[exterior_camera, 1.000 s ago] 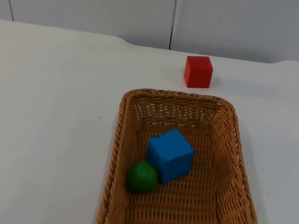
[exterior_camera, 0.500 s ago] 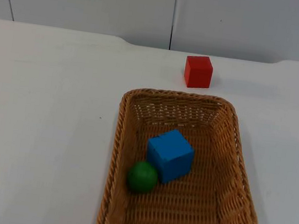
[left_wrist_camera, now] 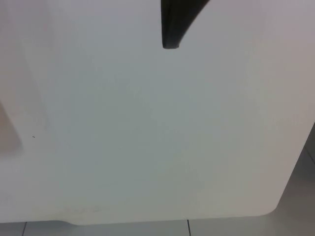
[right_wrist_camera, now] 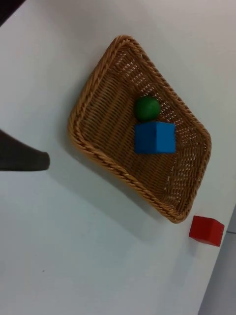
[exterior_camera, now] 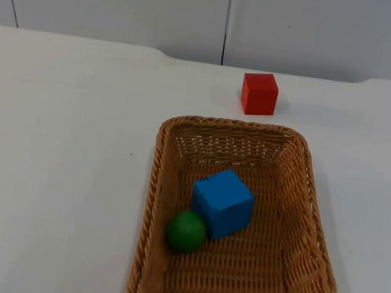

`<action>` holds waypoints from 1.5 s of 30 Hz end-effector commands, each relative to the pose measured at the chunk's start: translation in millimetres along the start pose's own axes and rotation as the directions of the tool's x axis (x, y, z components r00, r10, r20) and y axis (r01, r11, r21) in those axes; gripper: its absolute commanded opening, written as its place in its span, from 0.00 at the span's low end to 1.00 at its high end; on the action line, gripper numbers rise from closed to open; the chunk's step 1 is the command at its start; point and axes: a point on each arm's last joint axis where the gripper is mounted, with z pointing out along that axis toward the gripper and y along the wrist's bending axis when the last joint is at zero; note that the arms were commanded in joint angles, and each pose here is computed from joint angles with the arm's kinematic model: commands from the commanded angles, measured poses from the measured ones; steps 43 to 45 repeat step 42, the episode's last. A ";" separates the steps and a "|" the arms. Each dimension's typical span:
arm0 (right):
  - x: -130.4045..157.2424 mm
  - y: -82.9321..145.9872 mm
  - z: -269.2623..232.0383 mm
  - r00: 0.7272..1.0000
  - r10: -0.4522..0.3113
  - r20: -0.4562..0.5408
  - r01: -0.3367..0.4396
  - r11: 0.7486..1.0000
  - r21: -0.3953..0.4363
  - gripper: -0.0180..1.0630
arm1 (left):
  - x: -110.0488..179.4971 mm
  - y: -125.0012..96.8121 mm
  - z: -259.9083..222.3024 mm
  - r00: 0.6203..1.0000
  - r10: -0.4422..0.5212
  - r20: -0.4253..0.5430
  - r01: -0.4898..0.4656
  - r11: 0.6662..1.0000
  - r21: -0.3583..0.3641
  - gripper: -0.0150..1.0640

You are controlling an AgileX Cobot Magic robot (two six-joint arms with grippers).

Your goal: Place all geometric objects except the red cube into the basket.

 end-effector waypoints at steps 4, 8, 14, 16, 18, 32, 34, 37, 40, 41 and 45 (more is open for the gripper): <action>-0.9 0.8 -0.1 1.000 -0.011 0.018 0.011 1.000 -0.010 0.74 | 1.4 0.3 0.5 1.000 -0.007 -0.004 0.007 1.000 -0.008 0.93; -0.8 1.3 -0.1 1.000 -0.018 0.018 0.018 1.000 -0.016 0.74 | 1.4 0.3 0.5 1.000 -0.007 -0.004 0.007 1.000 -0.008 0.93; -0.7 3.5 -0.2 1.000 -0.006 0.017 0.007 0.999 -0.039 0.74 | 1.4 0.3 0.5 1.000 -0.007 -0.004 0.007 1.000 -0.008 0.93; -0.7 4.1 -0.2 1.000 -0.002 0.016 0.003 0.999 -0.047 0.74 | 1.4 0.3 0.5 1.000 -0.007 -0.004 0.007 1.000 -0.008 0.93; -0.7 5.0 -0.3 1.000 0.003 0.016 -0.002 0.998 -0.056 0.74 | 1.4 0.3 0.5 1.000 -0.007 -0.004 0.007 1.000 -0.008 0.93; -0.1 7.1 -1.6 0.993 0.120 0.015 -0.120 0.979 0.165 0.74 | 1.4 0.3 0.5 1.000 -0.007 -0.004 0.007 1.000 -0.008 0.93; 0.0 7.5 -1.8 0.989 0.143 0.019 -0.144 0.967 0.211 0.74 | 1.4 0.3 0.5 1.000 -0.007 -0.004 0.007 1.000 -0.008 0.93; 0.1 8.7 -2.2 0.978 0.206 0.033 -0.205 0.921 0.330 0.74 | 1.4 0.3 0.5 1.000 -0.007 -0.004 0.007 1.000 -0.008 0.93; 0.2 9.4 -2.4 0.970 0.240 0.044 -0.238 0.888 0.394 0.74 | 1.4 0.3 0.5 1.000 -0.007 -0.004 0.007 1.000 -0.008 0.93; 0.2 9.7 -2.5 0.967 0.250 0.048 -0.247 0.876 0.413 0.74 | 1.4 0.3 0.5 1.000 -0.007 -0.004 0.007 1.000 -0.008 0.93; 0.2 10.0 -2.5 0.963 0.264 0.054 -0.261 0.859 0.441 0.74 | 1.4 0.3 0.5 1.000 -0.007 -0.004 0.007 1.000 -0.008 0.93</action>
